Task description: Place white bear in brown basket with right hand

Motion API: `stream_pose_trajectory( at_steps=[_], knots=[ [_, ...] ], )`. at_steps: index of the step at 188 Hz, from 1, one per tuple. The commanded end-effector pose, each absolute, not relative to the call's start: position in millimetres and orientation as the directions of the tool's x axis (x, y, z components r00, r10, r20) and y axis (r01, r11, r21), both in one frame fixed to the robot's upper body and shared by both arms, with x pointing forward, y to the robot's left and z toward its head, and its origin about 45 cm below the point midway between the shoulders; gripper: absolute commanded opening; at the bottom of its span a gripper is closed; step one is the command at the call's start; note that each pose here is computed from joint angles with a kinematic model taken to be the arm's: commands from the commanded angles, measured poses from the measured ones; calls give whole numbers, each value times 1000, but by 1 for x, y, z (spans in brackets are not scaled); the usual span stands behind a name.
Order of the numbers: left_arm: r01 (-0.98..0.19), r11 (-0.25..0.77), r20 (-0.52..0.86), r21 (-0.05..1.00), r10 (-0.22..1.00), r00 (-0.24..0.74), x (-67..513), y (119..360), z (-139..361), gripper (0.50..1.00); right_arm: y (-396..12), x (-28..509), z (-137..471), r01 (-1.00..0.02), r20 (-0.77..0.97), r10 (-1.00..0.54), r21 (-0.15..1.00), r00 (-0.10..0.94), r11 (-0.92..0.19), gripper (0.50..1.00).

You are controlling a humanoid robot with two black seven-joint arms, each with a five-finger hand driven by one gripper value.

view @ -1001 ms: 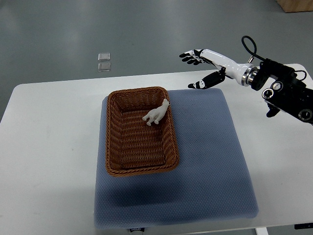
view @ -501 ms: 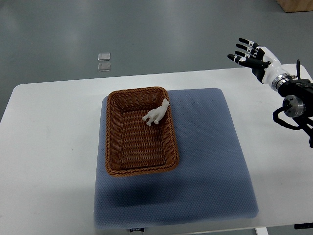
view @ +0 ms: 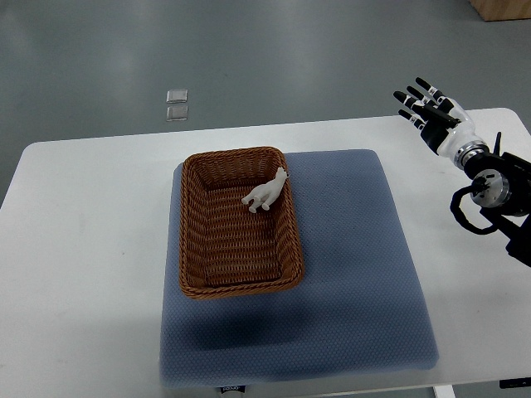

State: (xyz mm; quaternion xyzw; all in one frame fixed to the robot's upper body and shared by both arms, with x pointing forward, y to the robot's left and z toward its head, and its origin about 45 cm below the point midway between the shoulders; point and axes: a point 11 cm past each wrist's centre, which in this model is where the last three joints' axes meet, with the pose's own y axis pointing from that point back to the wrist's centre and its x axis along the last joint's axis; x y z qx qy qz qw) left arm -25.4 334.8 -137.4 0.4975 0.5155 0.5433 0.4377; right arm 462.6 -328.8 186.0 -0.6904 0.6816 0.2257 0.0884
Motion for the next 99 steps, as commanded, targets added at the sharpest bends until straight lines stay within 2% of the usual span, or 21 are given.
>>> stream_pose_trajectory(
  at_steps=[1,50,99],
  knots=[
    [37,-86,89,996,989,-121,-25,335,-137,1000,-326,462,186,-981,-444,-896,179,-14,-73,926],
    [37,-86,89,996,989,-121,-25,335,-137,1000,-317,454,177,-975,-480,-876,163,57,-153,928],
    [37,-85,89,996,988,-123,-25,335,-137,1000,-318,455,178,-975,-473,-879,159,66,-158,928]
  ],
)
